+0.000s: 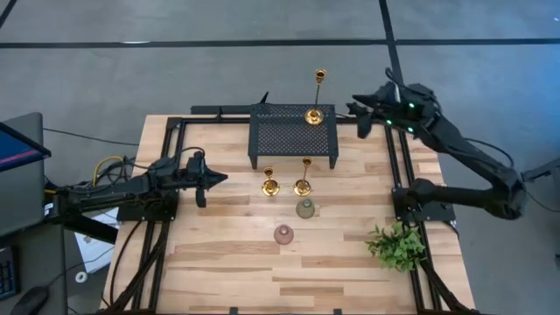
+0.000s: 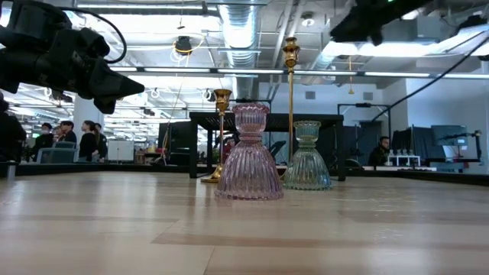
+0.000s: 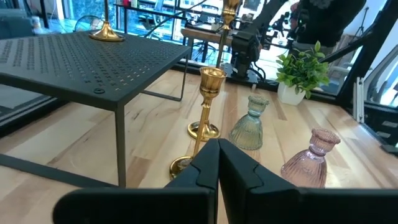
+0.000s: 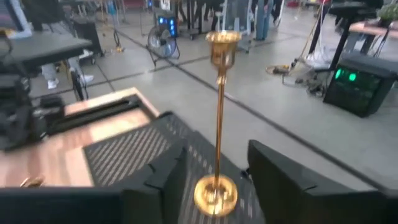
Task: Pick & Place candle stick holders
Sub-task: Put the left gold candle holder on the shelf
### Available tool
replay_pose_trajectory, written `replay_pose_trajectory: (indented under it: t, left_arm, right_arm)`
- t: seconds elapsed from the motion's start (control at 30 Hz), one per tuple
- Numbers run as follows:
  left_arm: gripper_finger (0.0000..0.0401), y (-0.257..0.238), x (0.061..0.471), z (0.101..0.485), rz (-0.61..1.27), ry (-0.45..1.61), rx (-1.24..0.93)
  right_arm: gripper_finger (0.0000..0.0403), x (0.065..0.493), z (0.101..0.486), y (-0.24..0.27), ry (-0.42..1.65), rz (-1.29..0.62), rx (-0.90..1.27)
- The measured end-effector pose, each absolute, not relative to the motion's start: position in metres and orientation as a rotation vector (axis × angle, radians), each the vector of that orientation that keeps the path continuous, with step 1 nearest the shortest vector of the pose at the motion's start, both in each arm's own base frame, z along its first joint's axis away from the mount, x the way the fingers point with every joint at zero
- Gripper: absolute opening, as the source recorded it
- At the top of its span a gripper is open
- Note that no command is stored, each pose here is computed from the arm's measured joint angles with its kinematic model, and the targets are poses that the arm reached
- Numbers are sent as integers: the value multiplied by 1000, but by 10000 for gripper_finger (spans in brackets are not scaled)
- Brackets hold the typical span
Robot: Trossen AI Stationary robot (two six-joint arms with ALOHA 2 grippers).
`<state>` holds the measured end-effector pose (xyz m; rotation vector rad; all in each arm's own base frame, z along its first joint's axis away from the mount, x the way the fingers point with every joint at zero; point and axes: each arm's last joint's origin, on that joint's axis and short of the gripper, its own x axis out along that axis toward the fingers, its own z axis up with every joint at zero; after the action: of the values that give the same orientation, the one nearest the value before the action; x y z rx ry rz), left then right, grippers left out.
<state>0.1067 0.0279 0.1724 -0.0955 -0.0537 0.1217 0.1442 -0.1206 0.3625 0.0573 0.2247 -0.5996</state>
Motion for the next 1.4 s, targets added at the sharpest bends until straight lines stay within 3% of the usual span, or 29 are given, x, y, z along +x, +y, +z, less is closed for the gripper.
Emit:
replay_pose_trajectory:
  t: [0.3, 0.5, 0.83, 1.2, 1.4]
  left_arm:
    - [6, 22, 107, 179, 67, -121, -87]
    - [4, 16, 110, 186, 85, -194, -117]
    - [4, 13, 128, 167, 129, -5, -86]
    - [6, 12, 148, 167, 60, -69, -53]
    - [5, 9, 177, 185, -14, -62, -16]
  right_arm:
    - [7, 108, 350, -86, 339, -569, 83]
    - [2, 103, 318, -69, 331, -501, 113]
    - [1, 101, 270, -51, 188, -389, 103]
    - [0, 109, 251, -44, 119, -304, 22]
    - [0, 110, 250, -42, 119, -296, 19]
